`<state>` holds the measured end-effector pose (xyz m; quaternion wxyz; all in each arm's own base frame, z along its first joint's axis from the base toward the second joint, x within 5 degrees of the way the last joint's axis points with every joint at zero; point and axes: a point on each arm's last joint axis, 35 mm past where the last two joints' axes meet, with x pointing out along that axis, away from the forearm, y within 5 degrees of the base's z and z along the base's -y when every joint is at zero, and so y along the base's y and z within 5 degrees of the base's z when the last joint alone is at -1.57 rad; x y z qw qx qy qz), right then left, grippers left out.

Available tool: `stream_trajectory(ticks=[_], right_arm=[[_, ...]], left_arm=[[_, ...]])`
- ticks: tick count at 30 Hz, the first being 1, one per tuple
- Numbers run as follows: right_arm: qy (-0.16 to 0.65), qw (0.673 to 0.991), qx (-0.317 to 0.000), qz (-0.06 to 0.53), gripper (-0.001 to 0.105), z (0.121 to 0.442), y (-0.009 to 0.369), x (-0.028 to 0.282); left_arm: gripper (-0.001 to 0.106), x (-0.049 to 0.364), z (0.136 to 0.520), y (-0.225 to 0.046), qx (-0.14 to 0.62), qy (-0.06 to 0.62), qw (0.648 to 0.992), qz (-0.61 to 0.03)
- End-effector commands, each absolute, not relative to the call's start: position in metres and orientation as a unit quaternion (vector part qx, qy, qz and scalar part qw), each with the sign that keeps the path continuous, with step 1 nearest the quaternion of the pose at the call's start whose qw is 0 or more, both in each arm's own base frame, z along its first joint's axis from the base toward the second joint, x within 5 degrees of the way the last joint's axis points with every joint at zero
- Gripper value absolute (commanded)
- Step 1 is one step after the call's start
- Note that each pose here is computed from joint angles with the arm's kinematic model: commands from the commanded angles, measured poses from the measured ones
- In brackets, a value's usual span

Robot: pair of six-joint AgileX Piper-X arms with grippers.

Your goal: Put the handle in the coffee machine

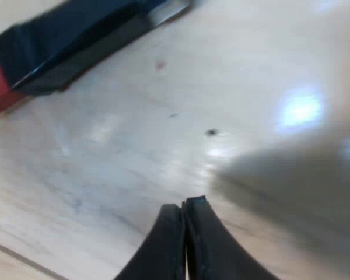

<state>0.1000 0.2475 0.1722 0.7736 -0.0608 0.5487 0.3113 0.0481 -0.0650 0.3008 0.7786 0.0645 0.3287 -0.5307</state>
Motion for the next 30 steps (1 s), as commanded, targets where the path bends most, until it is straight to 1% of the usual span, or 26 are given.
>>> stream_trajectory(ticks=[1, 5, 6, 7, 8, 9, 10, 12, 14, 15, 16, 17, 18, 20, 21, 22, 26, 28, 30], right_arm=[[0.532, 0.784, -0.088, 0.308, 0.0, 0.185, 0.238, 0.098], [0.495, 0.806, -0.121, 0.301, 0.0, 0.204, 0.227, 0.097], [0.479, 0.813, -0.137, 0.301, 0.0, 0.21, 0.225, 0.097], [0.47, 0.816, -0.145, 0.303, 0.0, 0.213, 0.224, 0.098], [0.456, 0.819, -0.163, 0.307, 0.001, 0.218, 0.223, 0.098], [0.44, 0.823, -0.181, 0.312, 0.005, 0.223, 0.223, 0.099], [0.431, 0.825, -0.189, 0.314, 0.009, 0.225, 0.223, 0.099], [0.415, 0.824, -0.206, 0.327, 0.022, 0.232, 0.226, 0.101], [0.402, 0.824, -0.213, 0.337, 0.041, 0.239, 0.229, 0.102], [0.4, 0.824, -0.213, 0.339, 0.045, 0.24, 0.23, 0.102], [0.391, 0.826, -0.216, 0.344, 0.058, 0.246, 0.232, 0.103], [0.382, 0.824, -0.226, 0.352, 0.065, 0.25, 0.234, 0.104], [0.373, 0.824, -0.235, 0.357, 0.068, 0.253, 0.235, 0.106], [0.366, 0.824, -0.243, 0.359, 0.069, 0.256, 0.235, 0.109], [0.364, 0.824, -0.243, 0.359, 0.069, 0.257, 0.235, 0.11], [0.366, 0.824, -0.236, 0.363, 0.069, 0.26, 0.234, 0.115], [0.396, 0.812, -0.196, 0.383, 0.069, 0.262, 0.227, 0.131], [0.407, 0.808, -0.184, 0.384, 0.069, 0.26, 0.225, 0.138], [0.423, 0.797, -0.166, 0.399, 0.07, 0.258, 0.224, 0.147]], left_arm=[[0.072, 0.05, 0.303, -0.064, 0.073, 0.323, 0.796, -0.507], [0.072, 0.05, 0.303, -0.064, 0.076, 0.322, 0.801, -0.499], [0.072, 0.051, 0.302, -0.063, 0.077, 0.322, 0.803, -0.495], [0.072, 0.051, 0.302, -0.063, 0.078, 0.322, 0.804, -0.494], [0.072, 0.051, 0.302, -0.063, 0.079, 0.322, 0.805, -0.491], [0.072, 0.051, 0.302, -0.063, 0.082, 0.321, 0.809, -0.485], [0.072, 0.051, 0.302, -0.063, 0.083, 0.321, 0.811, -0.482], [0.072, 0.052, 0.302, -0.062, 0.086, 0.321, 0.815, -0.475], [0.072, 0.053, 0.303, -0.063, 0.087, 0.316, 0.819, -0.471], [0.072, 0.053, 0.303, -0.063, 0.086, 0.315, 0.819, -0.471], [0.072, 0.053, 0.303, -0.063, 0.086, 0.313, 0.82, -0.472], [0.072, 0.054, 0.304, -0.063, 0.085, 0.308, 0.822, -0.472], [0.072, 0.054, 0.305, -0.064, 0.084, 0.304, 0.823, -0.473], [0.072, 0.055, 0.307, -0.065, 0.082, 0.296, 0.825, -0.474], [0.072, 0.055, 0.307, -0.065, 0.082, 0.294, 0.826, -0.475], [0.072, 0.056, 0.308, -0.065, 0.08, 0.288, 0.827, -0.475], [0.072, 0.057, 0.311, -0.066, 0.077, 0.275, 0.831, -0.477], [0.072, 0.057, 0.311, -0.067, 0.076, 0.272, 0.832, -0.478], [0.072, 0.057, 0.311, -0.067, 0.076, 0.271, 0.832, -0.478]])
